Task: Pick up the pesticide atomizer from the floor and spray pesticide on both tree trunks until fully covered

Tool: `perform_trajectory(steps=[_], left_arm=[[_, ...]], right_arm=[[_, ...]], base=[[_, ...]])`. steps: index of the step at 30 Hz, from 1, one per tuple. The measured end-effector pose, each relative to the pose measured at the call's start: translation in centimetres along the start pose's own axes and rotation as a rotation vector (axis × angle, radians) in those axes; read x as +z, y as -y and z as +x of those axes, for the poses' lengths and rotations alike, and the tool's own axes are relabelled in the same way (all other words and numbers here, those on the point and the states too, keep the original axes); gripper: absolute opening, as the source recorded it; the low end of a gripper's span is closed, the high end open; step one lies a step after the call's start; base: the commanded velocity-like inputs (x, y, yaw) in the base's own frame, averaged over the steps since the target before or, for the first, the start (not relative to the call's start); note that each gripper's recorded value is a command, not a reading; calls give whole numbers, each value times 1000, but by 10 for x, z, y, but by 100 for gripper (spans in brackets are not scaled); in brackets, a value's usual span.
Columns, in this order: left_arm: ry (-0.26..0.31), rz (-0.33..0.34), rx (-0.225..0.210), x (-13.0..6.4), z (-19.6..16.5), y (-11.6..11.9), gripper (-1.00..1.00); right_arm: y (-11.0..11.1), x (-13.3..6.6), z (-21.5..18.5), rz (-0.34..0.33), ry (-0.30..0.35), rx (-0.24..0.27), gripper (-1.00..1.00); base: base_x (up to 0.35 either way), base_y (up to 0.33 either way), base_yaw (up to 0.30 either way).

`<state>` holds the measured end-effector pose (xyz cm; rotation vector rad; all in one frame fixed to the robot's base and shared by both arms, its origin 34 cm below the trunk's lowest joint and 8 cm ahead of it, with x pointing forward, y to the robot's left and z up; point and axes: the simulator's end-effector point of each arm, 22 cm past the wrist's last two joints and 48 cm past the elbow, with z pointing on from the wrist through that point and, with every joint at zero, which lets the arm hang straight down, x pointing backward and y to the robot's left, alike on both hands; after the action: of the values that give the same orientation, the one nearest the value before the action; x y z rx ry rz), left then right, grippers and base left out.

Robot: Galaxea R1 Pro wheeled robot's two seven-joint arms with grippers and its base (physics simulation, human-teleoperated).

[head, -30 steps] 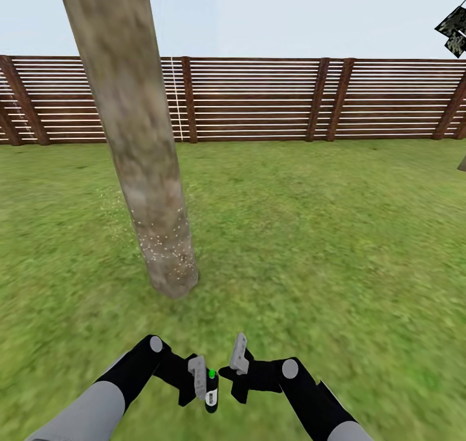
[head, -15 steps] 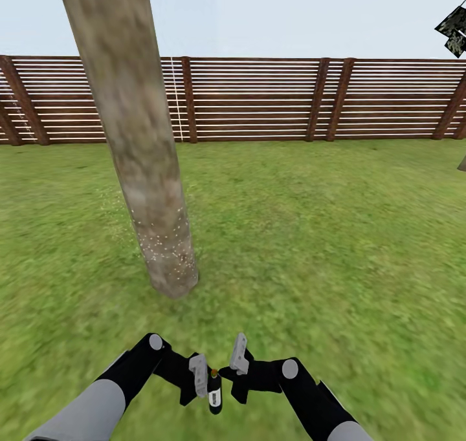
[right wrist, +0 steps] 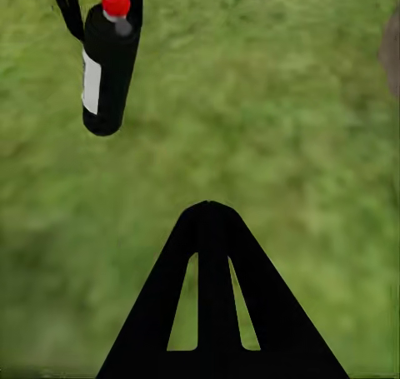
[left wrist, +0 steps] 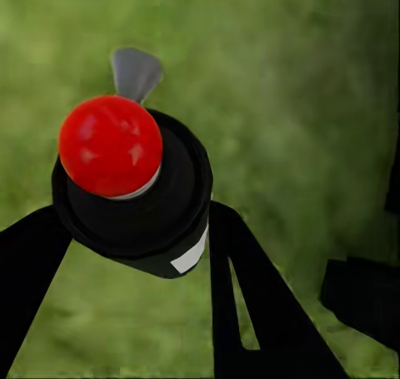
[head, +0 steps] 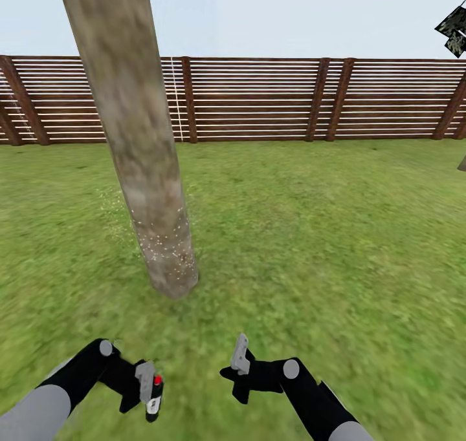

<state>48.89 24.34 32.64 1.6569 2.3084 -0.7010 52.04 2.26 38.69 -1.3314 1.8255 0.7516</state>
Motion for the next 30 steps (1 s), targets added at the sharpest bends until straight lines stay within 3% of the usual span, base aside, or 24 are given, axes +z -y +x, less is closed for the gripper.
perform_trajectory(steps=[1,2,7,10,11,13,15,16,17,20,21,22,25,27,30], left_arm=[[-26,-16,-16,-11,20,-5,-100],[-49,-31,-32,-21,37,-10,-100],[-109,-92,-85,-55,85,-25,-100],[-122,-217,-149,-61,101,-49,-100],[-127,-257,-184,-62,108,-55,-100],[-93,-371,-287,-67,122,-72,-100],[11,-527,-513,-67,147,-85,-100],[51,-567,-567,-68,150,-88,-100],[124,-658,-649,-70,160,-91,-100],[219,-868,-814,-63,190,-78,-100],[249,-971,-885,-58,204,-66,-100],[243,-1066,-944,-55,227,-44,-100],[224,-1253,-1048,-63,265,-10,-100],[213,-1291,-1084,-63,274,0,-100],[210,-1307,-1104,-64,279,4,-100]], right_arm=[[0,0,1,0,-2,1,-100],[0,-1,2,0,-3,2,100],[1,-3,8,5,-11,12,100],[12,-13,26,36,-39,16,100],[26,-20,35,88,-54,20,100],[47,-30,73,218,-110,77,100],[77,-59,144,494,-217,214,100],[83,-69,159,569,-236,250,100],[90,-87,183,698,-250,305,100],[88,-121,216,914,-248,388,100],[88,-135,221,999,-219,408,100],[83,-146,225,1060,-193,416,100],[67,-169,240,1175,-172,465,100],[63,-175,246,1208,-173,496,100],[60,-177,250,1211,-181,505,100]], base=[[0,0,0],[0,0,0],[0,0,0],[0,0,0],[0,0,0],[0,0,0],[0,0,0],[0,0,0],[0,0,0],[0,0,0],[0,0,0],[0,0,0],[0,0,0],[0,0,0],[0,0,0]])
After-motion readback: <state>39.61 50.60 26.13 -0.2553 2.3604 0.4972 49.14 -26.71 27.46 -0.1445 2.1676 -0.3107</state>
